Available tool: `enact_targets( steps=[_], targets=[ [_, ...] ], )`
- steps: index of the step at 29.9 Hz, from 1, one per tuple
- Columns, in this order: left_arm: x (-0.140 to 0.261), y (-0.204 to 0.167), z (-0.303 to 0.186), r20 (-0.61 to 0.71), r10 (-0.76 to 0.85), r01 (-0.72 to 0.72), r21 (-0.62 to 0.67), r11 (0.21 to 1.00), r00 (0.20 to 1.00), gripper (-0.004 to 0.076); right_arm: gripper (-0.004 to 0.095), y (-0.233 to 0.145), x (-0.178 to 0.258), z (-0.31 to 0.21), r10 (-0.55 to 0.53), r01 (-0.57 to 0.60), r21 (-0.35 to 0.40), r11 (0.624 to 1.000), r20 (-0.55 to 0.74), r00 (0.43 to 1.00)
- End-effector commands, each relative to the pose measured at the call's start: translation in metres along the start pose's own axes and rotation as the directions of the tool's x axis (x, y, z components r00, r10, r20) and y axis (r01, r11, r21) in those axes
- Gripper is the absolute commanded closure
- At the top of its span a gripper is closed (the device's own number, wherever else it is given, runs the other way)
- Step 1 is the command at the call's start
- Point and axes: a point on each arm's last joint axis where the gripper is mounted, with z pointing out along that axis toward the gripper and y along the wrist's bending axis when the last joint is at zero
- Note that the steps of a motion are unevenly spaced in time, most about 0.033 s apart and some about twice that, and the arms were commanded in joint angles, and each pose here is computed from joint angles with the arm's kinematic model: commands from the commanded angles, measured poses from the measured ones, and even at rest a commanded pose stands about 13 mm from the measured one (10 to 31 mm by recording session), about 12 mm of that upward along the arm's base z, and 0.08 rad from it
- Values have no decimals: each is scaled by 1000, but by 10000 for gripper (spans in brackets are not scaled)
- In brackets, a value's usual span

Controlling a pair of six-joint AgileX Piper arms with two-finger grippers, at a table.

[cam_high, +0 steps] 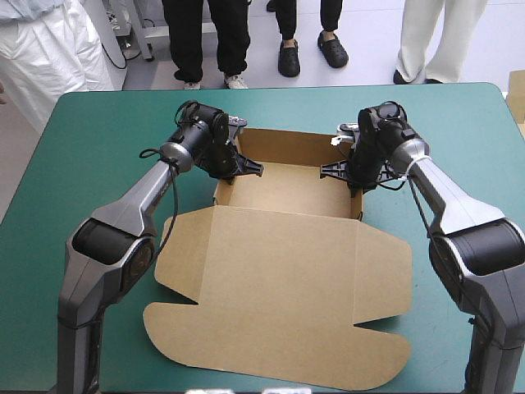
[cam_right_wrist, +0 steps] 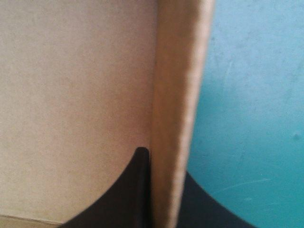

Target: Fold the box

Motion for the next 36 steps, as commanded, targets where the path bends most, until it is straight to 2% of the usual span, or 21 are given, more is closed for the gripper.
enact_targets(
  steps=[1, 6, 9, 11, 13, 19, 21, 27, 36],
  targets=[
    [0, -15, -16, 33, 43, -46, 89, 995, 999, 756, 910, -1, -4, -27, -52, 53, -4, 999, 97, 994],
    [1, -15, -15, 29, 49, -52, 88, 995, 998, 756, 882, 0, -3, -27, -65, 67, -16, 998, 93, 994],
    [0, -15, -16, 30, 49, -52, 88, 995, 998, 754, 776, 2, -5, -32, -63, 67, -29, 997, 104, 993],
    [0, -15, -16, 30, 49, -52, 88, 995, 998, 724, 694, 3, -6, -38, -65, 69, -33, 997, 114, 991],
    [1, -15, -18, 34, 50, -53, 89, 995, 998, 646, 604, 3, -8, -45, -65, 70, -36, 997, 129, 990],
    [-3, -14, -45, 115, 59, -67, 67, 995, 992, 311, 364, 7, -12, -64, -57, 70, -69, 995, 181, 982],
    [-4, -13, -56, 154, 63, -72, 60, 996, 986, 253, 313, 7, -11, -67, -56, 71, -70, 995, 188, 981],
    [-2, -11, -84, 224, 72, -82, 36, 996, 972, 241, 303, 5, -7, -82, -57, 74, -71, 995, 220, 974],
    [12, -7, -138, 321, 74, -85, 19, 996, 944, 244, 303, -4, 7, -127, -72, 84, -22, 996, 331, 941]
  ],
)
